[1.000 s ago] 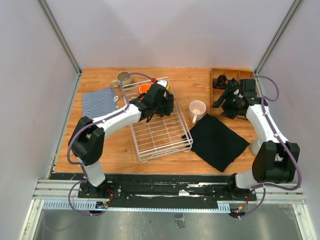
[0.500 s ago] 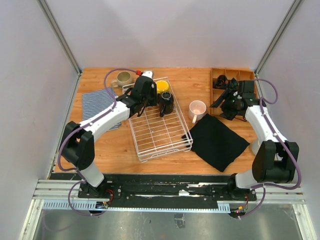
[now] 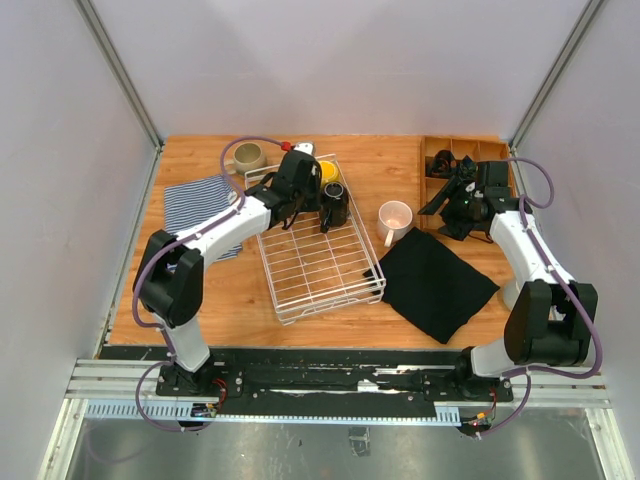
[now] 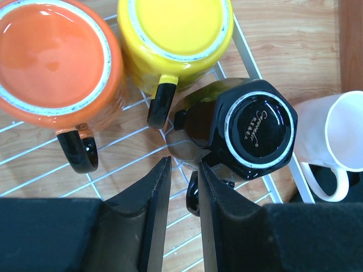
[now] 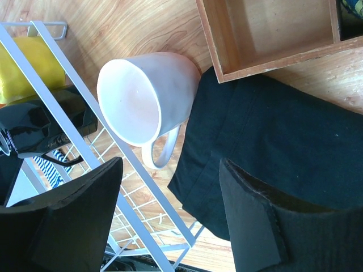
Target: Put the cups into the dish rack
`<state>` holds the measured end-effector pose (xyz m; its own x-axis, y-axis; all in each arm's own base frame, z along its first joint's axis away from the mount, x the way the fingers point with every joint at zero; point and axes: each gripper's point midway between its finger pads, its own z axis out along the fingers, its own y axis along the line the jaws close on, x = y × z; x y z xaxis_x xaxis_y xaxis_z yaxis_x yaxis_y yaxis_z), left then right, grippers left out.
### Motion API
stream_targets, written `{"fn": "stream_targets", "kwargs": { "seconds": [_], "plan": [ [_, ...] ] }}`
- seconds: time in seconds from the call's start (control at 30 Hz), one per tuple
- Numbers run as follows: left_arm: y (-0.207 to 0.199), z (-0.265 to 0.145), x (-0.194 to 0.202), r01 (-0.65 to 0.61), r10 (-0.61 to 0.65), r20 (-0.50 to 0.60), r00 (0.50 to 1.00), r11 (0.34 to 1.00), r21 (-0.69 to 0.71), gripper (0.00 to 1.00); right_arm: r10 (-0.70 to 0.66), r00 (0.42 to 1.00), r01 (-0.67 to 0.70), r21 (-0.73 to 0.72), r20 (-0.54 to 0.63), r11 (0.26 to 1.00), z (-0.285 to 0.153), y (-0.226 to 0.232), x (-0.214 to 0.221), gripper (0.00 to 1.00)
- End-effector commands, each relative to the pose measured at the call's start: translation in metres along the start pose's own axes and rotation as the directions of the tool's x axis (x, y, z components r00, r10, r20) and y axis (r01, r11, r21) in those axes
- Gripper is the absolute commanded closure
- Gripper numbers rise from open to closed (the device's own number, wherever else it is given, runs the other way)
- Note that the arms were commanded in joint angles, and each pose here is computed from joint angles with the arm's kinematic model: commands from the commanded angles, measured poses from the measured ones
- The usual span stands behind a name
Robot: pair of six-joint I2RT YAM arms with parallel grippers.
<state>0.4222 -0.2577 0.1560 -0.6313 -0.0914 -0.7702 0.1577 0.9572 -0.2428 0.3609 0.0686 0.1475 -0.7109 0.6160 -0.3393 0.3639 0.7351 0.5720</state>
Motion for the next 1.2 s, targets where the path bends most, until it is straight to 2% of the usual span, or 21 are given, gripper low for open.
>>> {"fn": "stream_targets", "kwargs": {
  "seconds": [0.0, 0.23, 0.4, 0.43, 0.5, 0.67, 0.83, 1.0, 1.17],
  "plan": [
    [-0.013, 0.002, -0.013, 0.021, -0.022, 0.022, 1.000, 0.999, 0.036, 0.70, -0.007, 1.000, 0.007, 0.000, -0.026, 1.000, 0.004, -0.001, 0.007, 0.30],
    [-0.012, 0.002, -0.009, 0.034, -0.035, 0.013, 0.999, 0.999, 0.037, 0.70, -0.009, 0.998, 0.009, 0.005, -0.055, 1.000, 0.010, -0.002, 0.010, 0.30],
    [0.003, -0.016, -0.024, 0.048, -0.046, 0.079, 0.996, 0.999, -0.024, 0.69, -0.017, 0.997, 0.020, 0.045, -0.073, 0.999, 0.024, -0.006, 0.016, 0.34],
    [0.007, -0.021, -0.028, 0.053, -0.049, 0.097, 0.994, 0.998, -0.037, 0.66, -0.019, 0.997, 0.022, 0.044, -0.075, 0.999, 0.027, -0.004, 0.018, 0.35],
    [0.014, -0.038, -0.042, 0.067, -0.058, 0.150, 0.987, 0.996, -0.055, 0.50, -0.021, 0.997, 0.025, 0.052, -0.078, 0.998, 0.034, -0.001, 0.020, 0.36],
    [0.026, -0.074, -0.065, 0.080, -0.061, 0.223, 0.973, 0.994, -0.079, 0.38, -0.033, 0.996, 0.039, 0.069, -0.084, 0.997, 0.048, 0.007, 0.023, 0.39],
    [0.023, -0.104, -0.067, 0.087, -0.077, 0.221, 0.972, 0.996, -0.036, 0.36, -0.042, 0.996, 0.050, 0.105, -0.080, 0.993, 0.057, 0.006, 0.022, 0.40],
    [0.020, -0.129, -0.062, 0.136, -0.140, 0.240, 0.961, 0.990, 0.032, 0.36, -0.064, 0.995, 0.077, 0.163, -0.082, 0.984, 0.067, 0.000, 0.023, 0.49],
    [0.014, -0.139, -0.054, 0.139, -0.152, 0.196, 0.969, 0.987, 0.075, 0.35, -0.083, 0.991, 0.101, 0.183, -0.102, 0.978, 0.081, 0.004, 0.027, 0.54]
  ]
}}
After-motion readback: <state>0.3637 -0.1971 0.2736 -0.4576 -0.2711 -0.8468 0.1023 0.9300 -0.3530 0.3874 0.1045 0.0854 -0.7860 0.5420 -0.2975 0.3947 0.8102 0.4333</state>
